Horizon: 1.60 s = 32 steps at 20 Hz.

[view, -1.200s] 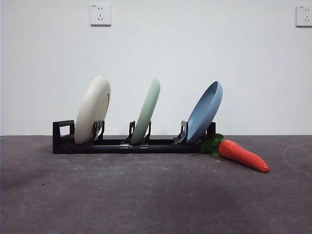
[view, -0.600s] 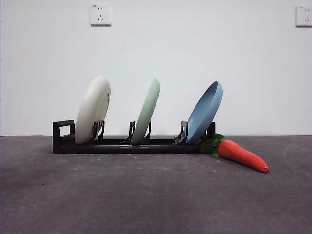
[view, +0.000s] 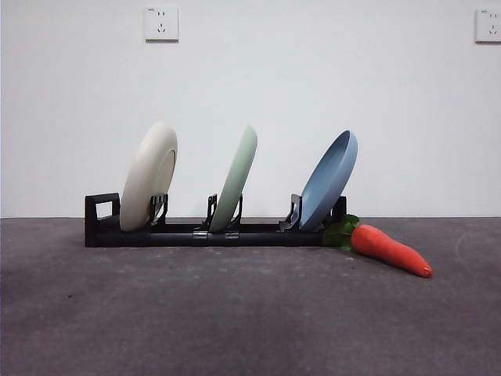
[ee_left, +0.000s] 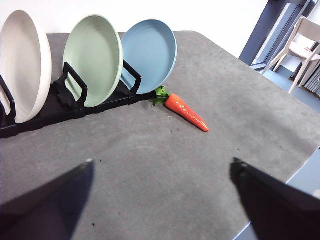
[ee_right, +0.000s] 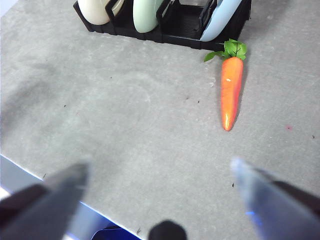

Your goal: Take the green plate from the plate rack,put the plate on the table,take the carrot from the table,put the carrot in the plate

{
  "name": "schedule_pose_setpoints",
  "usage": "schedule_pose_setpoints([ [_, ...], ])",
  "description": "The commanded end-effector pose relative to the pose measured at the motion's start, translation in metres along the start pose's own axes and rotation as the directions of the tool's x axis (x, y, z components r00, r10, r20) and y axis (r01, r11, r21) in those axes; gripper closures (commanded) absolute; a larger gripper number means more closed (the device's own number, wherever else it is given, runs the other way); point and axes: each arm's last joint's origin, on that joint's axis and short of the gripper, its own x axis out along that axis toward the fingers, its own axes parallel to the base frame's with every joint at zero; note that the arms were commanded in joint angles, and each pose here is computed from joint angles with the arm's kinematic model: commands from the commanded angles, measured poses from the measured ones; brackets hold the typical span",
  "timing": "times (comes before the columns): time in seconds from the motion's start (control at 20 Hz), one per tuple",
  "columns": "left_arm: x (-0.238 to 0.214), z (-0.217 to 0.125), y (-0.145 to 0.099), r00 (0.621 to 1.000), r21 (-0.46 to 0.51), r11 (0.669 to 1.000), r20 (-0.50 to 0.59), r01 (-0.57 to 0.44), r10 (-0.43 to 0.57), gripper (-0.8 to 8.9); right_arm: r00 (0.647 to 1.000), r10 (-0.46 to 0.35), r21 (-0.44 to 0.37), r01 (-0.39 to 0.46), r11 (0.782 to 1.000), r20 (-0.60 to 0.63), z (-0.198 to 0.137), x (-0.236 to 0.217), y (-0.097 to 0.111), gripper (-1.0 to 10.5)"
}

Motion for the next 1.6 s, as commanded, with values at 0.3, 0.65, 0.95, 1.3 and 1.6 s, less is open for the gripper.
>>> schedule_pose_setpoints([
  [0.3,0.014,0.055,-0.002,0.997,0.089,0.993,0.022,0.077,-0.079,2.42,1.000,0.004,-0.005,-0.004,1.000,0.002,0.000,0.000,0.000,3.2],
  [0.65,0.103,0.105,-0.004,0.993,0.165,0.979,-0.012,0.116,-0.115,2.43,1.000,0.004,-0.002,-0.004,1.000,0.001,0.000,0.000,0.000,3.2],
  [0.95,0.207,0.116,0.000,0.996,0.191,0.979,-0.056,0.073,-0.063,2.49,1.000,0.004,-0.001,-0.004,1.000,0.001,0.000,0.000,0.000,3.2],
  [1.3,0.304,0.105,0.026,0.997,0.194,0.981,-0.061,-0.023,0.036,2.52,1.000,0.004,0.002,-0.004,1.000,0.000,0.000,0.000,0.000,3.2],
  [1.6,0.348,0.082,0.044,0.995,0.199,0.977,-0.045,-0.078,0.088,2.57,1.000,0.002,0.003,-0.002,1.000,-0.001,0.000,0.000,0.000,3.2],
])
